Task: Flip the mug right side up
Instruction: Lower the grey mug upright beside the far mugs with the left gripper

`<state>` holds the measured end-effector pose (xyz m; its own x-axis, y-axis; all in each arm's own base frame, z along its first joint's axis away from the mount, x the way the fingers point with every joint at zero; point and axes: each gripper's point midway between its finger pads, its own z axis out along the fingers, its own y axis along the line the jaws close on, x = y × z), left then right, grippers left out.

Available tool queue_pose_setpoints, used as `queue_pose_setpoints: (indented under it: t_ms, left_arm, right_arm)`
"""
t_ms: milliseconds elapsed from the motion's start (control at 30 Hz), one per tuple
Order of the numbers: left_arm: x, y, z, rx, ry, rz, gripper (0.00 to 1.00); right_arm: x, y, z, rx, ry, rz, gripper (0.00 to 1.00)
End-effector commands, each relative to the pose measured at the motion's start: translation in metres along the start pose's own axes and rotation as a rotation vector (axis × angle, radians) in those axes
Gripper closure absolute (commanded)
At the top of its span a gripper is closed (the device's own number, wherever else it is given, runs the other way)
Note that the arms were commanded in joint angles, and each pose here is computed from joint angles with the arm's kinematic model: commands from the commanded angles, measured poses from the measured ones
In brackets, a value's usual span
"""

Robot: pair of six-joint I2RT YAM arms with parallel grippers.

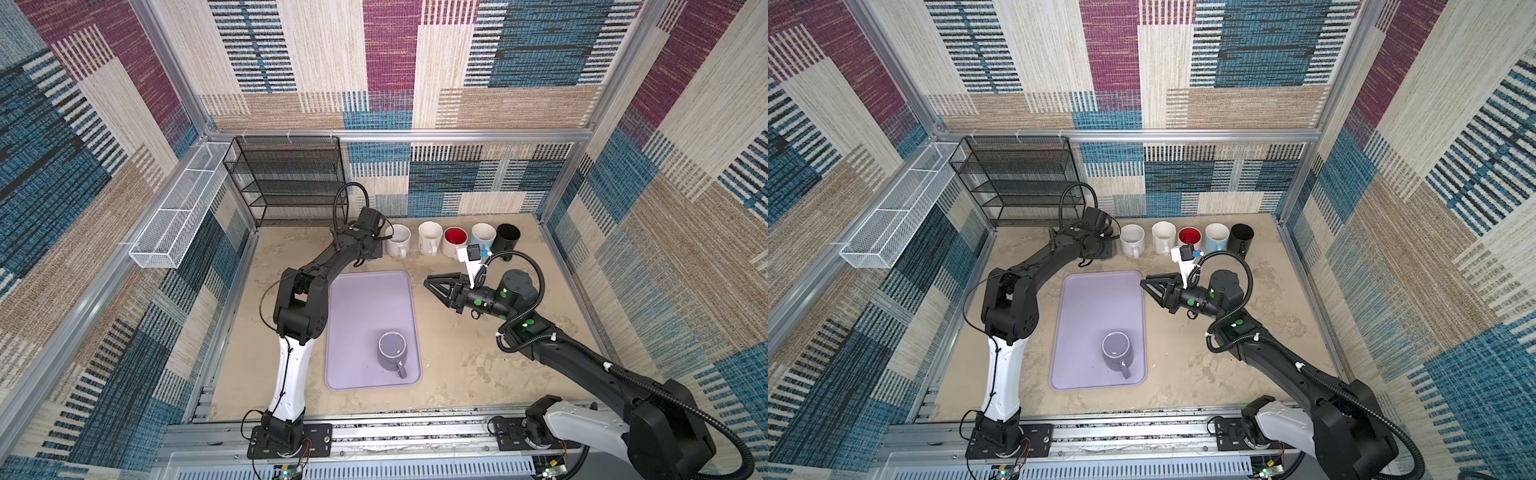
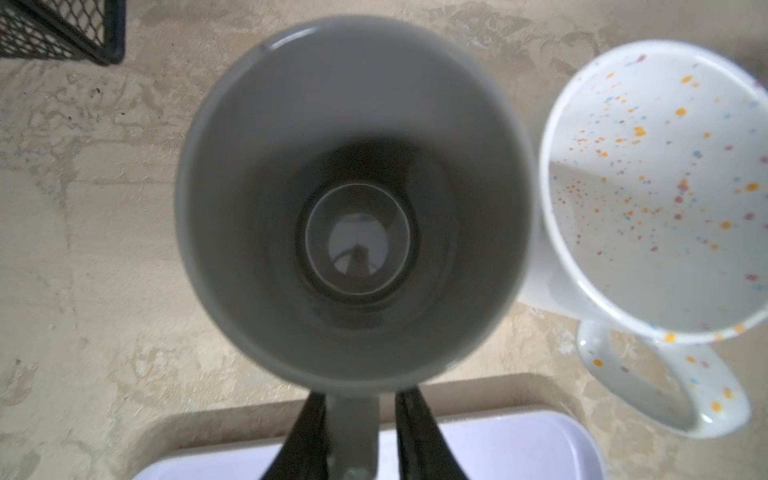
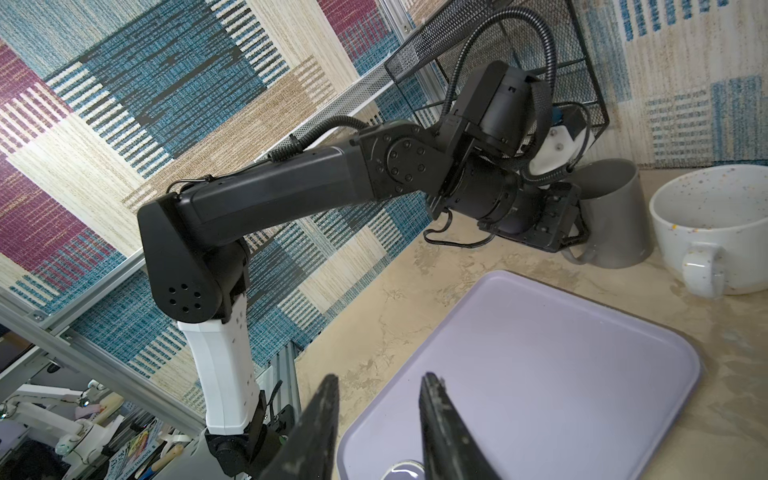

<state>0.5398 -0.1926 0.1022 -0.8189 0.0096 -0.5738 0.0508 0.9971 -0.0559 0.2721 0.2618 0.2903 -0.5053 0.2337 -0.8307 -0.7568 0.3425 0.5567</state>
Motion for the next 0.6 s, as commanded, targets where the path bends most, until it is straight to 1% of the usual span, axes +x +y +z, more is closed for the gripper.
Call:
queue_pose_setpoints:
  t_ms: [0,67,100,167,233,267,467,567]
  left_arm:
    - [-0.006,-0.003,-0.003,0.016,-0.019,0.001,0.69]
    - [-0.006,-0.002,-0.003,0.016,-0.019,0.001,0.65]
    - [-0.007,-0.001,-0.004,0.015,-0.022,0.001,0.62]
    - [-0.007,-0.001,-0.006,0.017,-0.024,0.0,0.54]
    - [-0.008,-0.002,-0.009,0.022,-0.029,0.002,0.42]
    - [-0.008,-0.002,-0.011,0.023,-0.031,0.002,0.38]
    - [-0.012,-0.001,-0.027,0.035,-0.068,0.006,0.28]
    - [-0.013,0.002,-0.039,0.038,-0.085,0.014,0.27]
  right_arm:
    - [-0.001,-0.001,-0.001,0.007,-0.01,0.005,0.64]
    - [0.0,-0.002,-0.001,0.011,-0.01,0.004,0.64]
    - [0.0,-0.002,-0.001,0.011,-0.01,0.003,0.64]
    - [0.001,-0.003,-0.001,0.018,-0.009,0.005,0.64]
    - [0.002,-0.004,-0.001,0.021,-0.006,0.005,0.64]
    - [0.002,-0.005,-0.001,0.022,-0.006,0.005,0.64]
    - [0.005,-0.011,0.002,0.045,0.013,0.009,0.64]
    - [0.01,-0.017,0.003,0.067,0.037,0.011,0.64]
